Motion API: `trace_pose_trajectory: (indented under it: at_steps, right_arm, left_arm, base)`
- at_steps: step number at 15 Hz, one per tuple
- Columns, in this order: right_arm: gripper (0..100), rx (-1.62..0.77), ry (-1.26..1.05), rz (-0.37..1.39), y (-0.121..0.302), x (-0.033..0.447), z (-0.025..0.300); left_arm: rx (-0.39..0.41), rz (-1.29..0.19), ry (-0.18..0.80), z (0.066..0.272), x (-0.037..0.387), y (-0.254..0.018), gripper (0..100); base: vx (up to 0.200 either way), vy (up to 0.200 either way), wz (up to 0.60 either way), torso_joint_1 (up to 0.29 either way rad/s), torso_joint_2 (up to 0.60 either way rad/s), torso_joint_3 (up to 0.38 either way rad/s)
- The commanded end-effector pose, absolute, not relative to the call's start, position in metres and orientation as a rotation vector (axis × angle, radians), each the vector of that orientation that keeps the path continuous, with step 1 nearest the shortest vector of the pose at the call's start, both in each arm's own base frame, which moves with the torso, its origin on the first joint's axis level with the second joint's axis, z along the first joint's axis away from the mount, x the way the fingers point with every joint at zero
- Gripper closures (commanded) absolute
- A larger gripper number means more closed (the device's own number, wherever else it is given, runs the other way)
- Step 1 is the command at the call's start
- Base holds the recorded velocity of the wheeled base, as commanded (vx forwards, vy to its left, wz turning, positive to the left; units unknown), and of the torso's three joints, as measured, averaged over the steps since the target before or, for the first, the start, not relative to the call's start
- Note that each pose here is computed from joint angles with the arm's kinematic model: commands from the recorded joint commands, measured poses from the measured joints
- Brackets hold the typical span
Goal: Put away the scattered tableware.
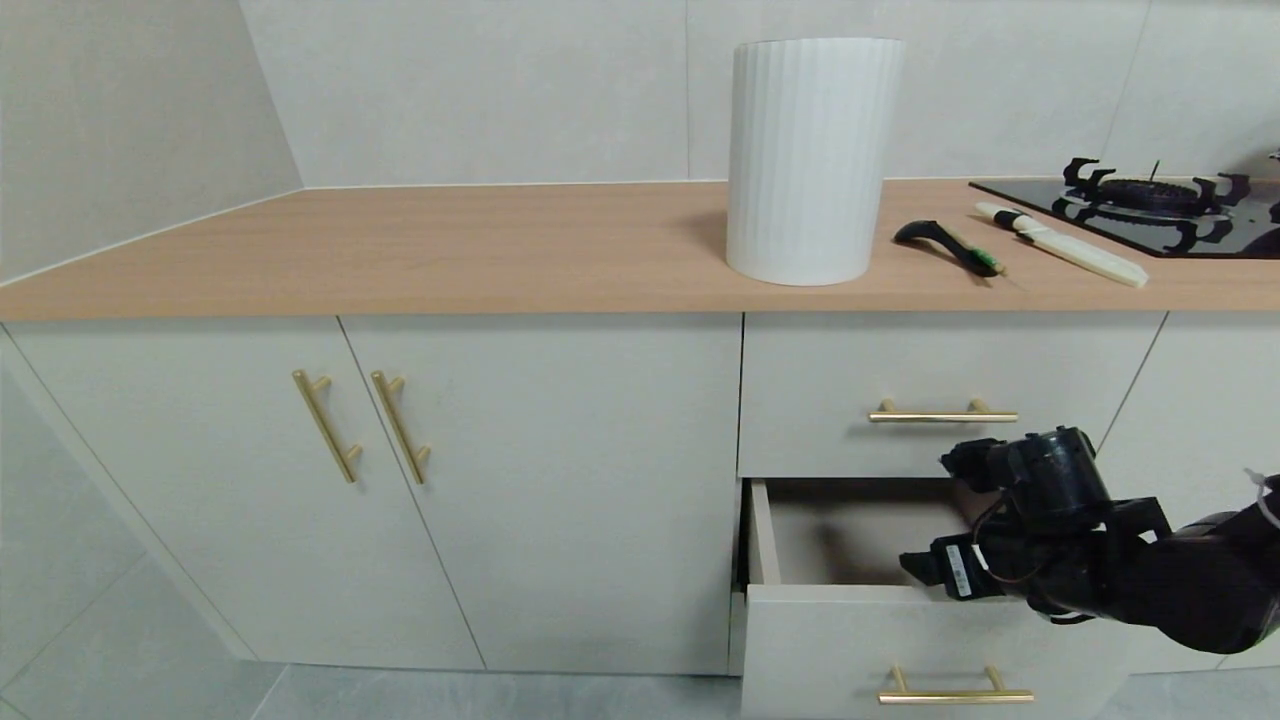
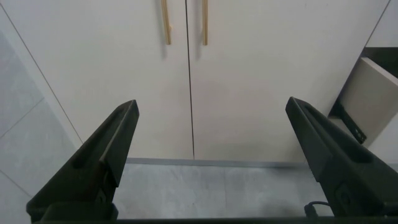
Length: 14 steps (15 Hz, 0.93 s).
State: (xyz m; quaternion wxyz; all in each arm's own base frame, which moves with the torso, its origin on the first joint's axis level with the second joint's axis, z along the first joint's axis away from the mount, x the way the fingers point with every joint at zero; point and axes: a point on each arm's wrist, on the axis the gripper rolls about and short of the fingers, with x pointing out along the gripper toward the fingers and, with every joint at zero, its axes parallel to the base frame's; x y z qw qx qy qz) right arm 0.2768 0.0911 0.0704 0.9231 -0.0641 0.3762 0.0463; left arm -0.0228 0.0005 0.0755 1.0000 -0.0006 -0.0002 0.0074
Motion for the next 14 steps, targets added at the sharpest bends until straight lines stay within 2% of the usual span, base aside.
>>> trace_pose_trajectory:
  at_steps: [1,14]
  right_arm:
    - [0,-0.154,0.749,0.116,0.09,0.265,0.09]
    - [0,-0.397,1.025,0.258,0.09,0.217,0.096]
  left_arm:
    - [-0.002,0.015,0.0,0.075,-0.023,0.001,0]
    - [-0.002,0.015,0.0,0.075,-0.023,0.001,0]
  base:
    - [0.0,0.0,0.0,0.0,0.0,0.0]
    - [0.0,0.0,0.0,0.0,0.0,0.0]
